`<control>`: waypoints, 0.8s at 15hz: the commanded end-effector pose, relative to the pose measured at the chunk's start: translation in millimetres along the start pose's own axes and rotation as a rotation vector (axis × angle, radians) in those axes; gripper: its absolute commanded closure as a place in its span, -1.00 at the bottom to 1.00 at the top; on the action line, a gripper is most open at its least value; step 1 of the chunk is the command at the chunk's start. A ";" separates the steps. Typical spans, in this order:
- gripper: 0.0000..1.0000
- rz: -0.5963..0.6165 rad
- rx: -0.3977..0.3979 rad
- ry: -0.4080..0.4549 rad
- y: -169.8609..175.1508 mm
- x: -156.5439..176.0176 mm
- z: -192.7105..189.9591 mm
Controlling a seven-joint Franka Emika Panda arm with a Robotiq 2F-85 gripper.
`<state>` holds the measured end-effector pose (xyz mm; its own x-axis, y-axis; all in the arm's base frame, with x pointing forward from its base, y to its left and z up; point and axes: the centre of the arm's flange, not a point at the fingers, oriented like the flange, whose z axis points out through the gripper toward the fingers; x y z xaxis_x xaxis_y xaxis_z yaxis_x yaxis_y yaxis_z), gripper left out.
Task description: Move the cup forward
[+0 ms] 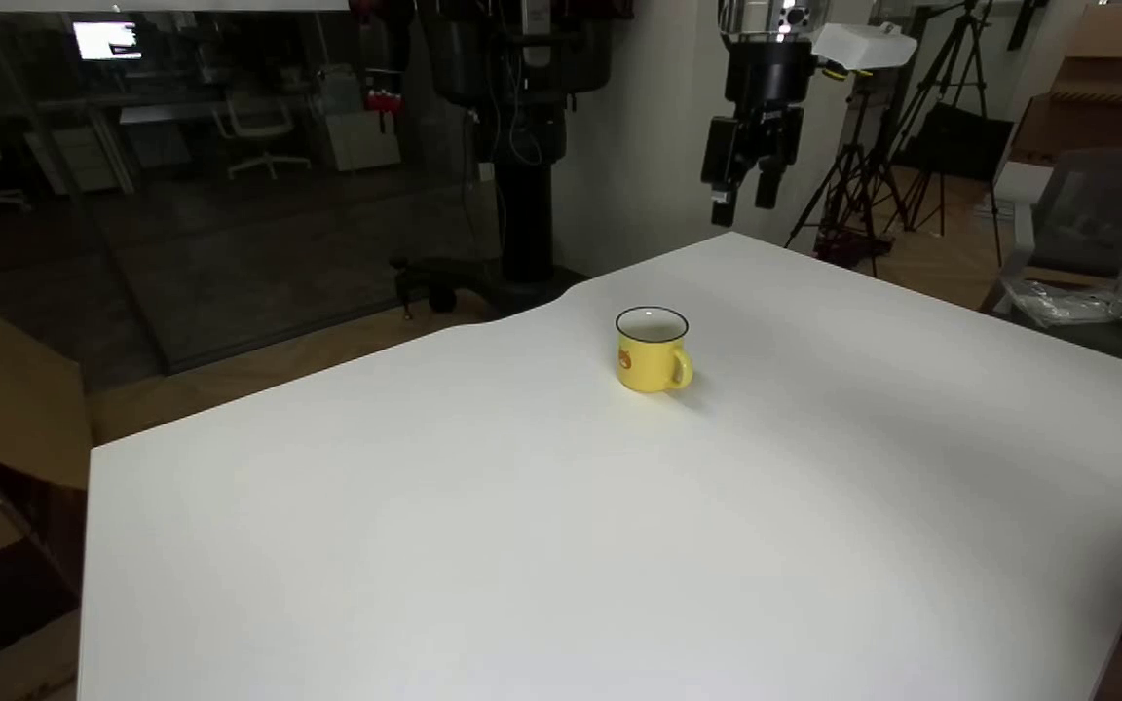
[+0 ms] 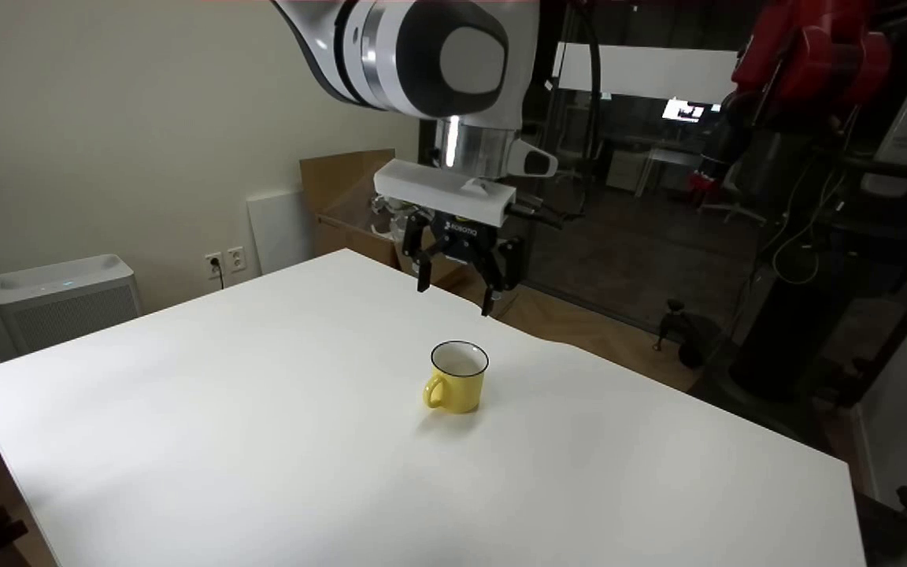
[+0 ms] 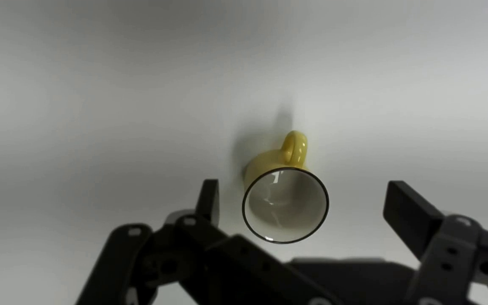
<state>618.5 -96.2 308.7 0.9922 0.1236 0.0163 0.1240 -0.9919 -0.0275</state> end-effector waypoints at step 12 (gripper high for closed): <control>-1.00 0.099 0.045 0.203 -25.4 47.0 65.9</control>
<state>655.1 -67.1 253.1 0.9679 -0.0252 0.2502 -0.0072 -0.9974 -0.0722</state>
